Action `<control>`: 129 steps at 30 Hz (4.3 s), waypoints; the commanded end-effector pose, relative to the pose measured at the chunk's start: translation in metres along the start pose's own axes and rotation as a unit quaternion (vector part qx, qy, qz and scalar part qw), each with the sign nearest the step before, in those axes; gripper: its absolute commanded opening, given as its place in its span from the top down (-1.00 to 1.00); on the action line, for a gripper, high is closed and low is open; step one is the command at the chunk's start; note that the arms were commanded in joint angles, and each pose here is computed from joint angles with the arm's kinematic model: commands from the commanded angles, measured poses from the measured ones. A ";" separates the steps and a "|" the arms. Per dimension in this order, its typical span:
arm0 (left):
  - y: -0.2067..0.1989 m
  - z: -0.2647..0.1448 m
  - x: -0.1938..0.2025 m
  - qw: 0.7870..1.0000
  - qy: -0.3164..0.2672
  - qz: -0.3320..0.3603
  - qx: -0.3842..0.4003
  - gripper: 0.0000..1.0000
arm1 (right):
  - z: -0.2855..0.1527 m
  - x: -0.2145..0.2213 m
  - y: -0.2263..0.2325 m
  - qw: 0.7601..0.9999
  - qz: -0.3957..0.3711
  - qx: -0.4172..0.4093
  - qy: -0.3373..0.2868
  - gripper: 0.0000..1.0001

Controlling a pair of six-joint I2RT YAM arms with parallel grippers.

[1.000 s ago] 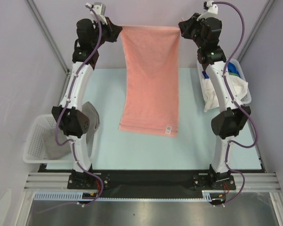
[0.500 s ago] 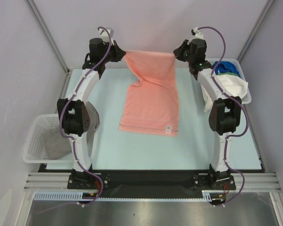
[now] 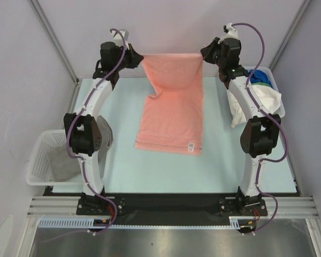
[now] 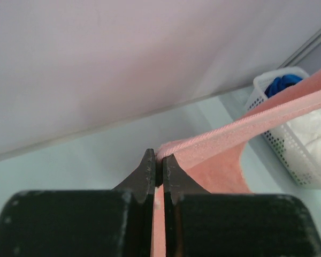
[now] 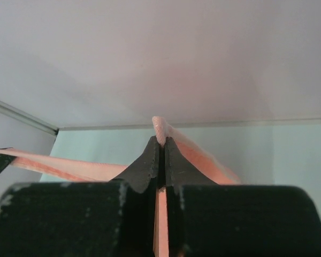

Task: Fold and stack the towels
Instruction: Flatten out the crumpled towel, then fold the towel

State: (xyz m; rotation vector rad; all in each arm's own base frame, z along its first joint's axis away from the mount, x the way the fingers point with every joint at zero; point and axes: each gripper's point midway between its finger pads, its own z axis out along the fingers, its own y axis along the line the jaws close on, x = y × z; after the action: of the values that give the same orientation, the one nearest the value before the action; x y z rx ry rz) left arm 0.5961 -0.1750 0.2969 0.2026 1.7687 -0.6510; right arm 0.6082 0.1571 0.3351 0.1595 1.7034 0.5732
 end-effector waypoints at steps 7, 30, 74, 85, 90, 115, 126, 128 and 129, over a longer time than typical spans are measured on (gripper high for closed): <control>0.001 0.006 -0.108 0.977 -0.196 0.085 -0.021 0.99 | 0.001 -0.084 -0.027 0.992 -0.020 0.043 -0.120 1.00; -0.005 0.004 -0.027 0.991 -0.122 0.048 -0.002 0.99 | -0.025 0.000 -0.064 0.996 0.027 0.085 -0.031 1.00; -0.025 -0.117 0.164 0.991 0.067 -0.092 -0.073 0.67 | -0.167 0.230 -0.042 0.965 0.098 0.090 0.225 1.00; -0.037 -0.147 0.267 0.975 0.135 -0.148 -0.092 0.59 | -0.205 0.278 -0.044 0.956 0.096 0.090 0.262 0.98; -0.036 -0.160 0.272 0.975 0.131 -0.150 -0.098 0.64 | -0.220 0.281 -0.045 0.957 0.090 0.095 0.260 0.98; -0.036 -0.197 0.255 0.979 0.108 -0.123 -0.125 0.57 | -0.257 0.286 -0.028 0.957 0.077 0.095 0.263 0.84; -0.031 -0.216 0.304 0.969 0.140 -0.150 -0.137 0.19 | -0.286 0.296 -0.032 0.951 0.063 0.098 0.285 -0.15; -0.032 -0.220 0.301 0.969 0.136 -0.149 -0.141 0.15 | -0.292 0.287 -0.040 0.952 0.051 0.124 0.274 -0.18; -0.031 -0.222 0.301 0.968 0.138 -0.148 -0.145 0.14 | -0.293 0.284 -0.042 0.952 0.046 0.131 0.272 -0.18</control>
State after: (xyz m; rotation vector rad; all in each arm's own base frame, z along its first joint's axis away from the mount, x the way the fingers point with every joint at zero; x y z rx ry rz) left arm 0.2991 -0.1430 0.0446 -0.1673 2.2335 -0.5798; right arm 0.2707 0.1686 0.0800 0.2733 2.3607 0.5691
